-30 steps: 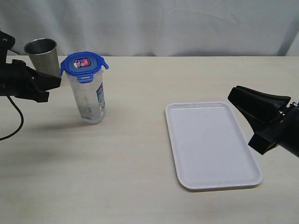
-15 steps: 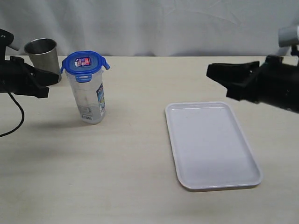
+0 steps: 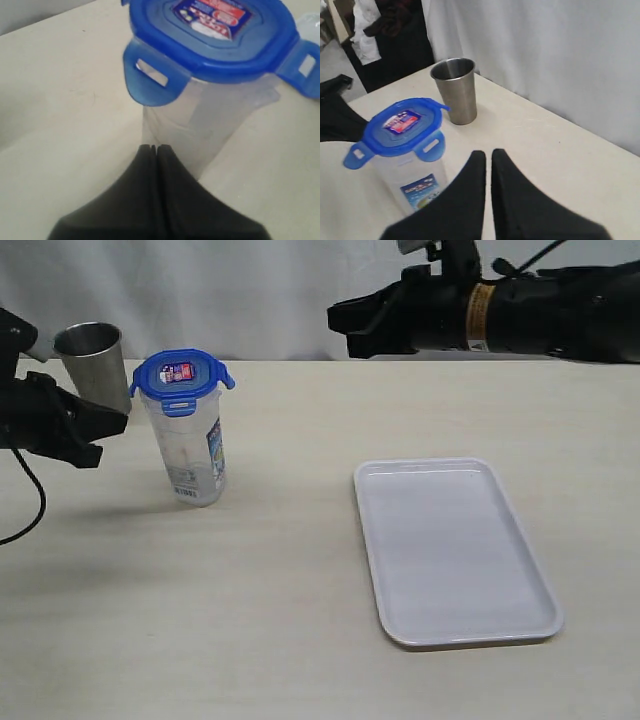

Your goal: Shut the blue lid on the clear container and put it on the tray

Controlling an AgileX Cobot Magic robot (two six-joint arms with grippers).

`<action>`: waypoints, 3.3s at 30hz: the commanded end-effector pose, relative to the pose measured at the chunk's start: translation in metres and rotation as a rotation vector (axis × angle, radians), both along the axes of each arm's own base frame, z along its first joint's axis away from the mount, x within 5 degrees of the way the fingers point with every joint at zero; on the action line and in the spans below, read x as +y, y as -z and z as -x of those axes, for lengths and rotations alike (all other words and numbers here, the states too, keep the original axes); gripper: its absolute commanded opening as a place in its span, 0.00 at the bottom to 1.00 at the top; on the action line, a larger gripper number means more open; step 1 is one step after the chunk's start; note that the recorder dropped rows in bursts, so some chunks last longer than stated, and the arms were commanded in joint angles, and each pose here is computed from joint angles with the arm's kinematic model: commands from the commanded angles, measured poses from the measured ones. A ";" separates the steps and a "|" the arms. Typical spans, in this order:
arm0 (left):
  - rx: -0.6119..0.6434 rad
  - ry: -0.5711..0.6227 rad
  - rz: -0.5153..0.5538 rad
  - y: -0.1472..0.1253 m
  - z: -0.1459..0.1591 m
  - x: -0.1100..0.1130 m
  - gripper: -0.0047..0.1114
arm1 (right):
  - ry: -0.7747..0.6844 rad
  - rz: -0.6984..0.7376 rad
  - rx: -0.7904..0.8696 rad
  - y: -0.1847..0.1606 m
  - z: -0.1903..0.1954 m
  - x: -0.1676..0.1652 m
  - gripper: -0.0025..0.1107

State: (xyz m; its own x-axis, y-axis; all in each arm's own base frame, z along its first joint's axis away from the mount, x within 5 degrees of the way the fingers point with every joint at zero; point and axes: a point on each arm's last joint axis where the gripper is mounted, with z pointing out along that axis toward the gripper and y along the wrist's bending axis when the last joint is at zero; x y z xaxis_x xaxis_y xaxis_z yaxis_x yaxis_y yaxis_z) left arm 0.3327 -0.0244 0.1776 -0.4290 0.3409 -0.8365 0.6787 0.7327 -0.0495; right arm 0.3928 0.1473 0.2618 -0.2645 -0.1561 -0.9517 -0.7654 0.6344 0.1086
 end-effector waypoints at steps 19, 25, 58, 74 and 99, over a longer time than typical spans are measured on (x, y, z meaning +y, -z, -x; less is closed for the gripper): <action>0.096 0.195 0.038 0.030 0.008 -0.010 0.04 | -0.309 0.162 -0.105 0.055 -0.072 0.086 0.06; 0.096 0.198 0.041 0.030 0.008 -0.011 0.04 | -0.225 0.209 -0.133 0.056 -0.075 0.095 0.06; 0.086 0.114 0.045 0.029 0.003 -0.007 0.04 | -0.429 0.107 -0.036 0.060 -0.056 0.097 0.06; 0.015 -0.089 0.065 0.014 -0.020 0.003 0.04 | -0.364 0.101 -0.009 0.049 -0.056 0.077 0.06; -0.075 -0.067 0.158 -0.034 -0.009 -0.003 0.04 | -0.356 0.096 0.025 0.054 -0.054 0.076 0.06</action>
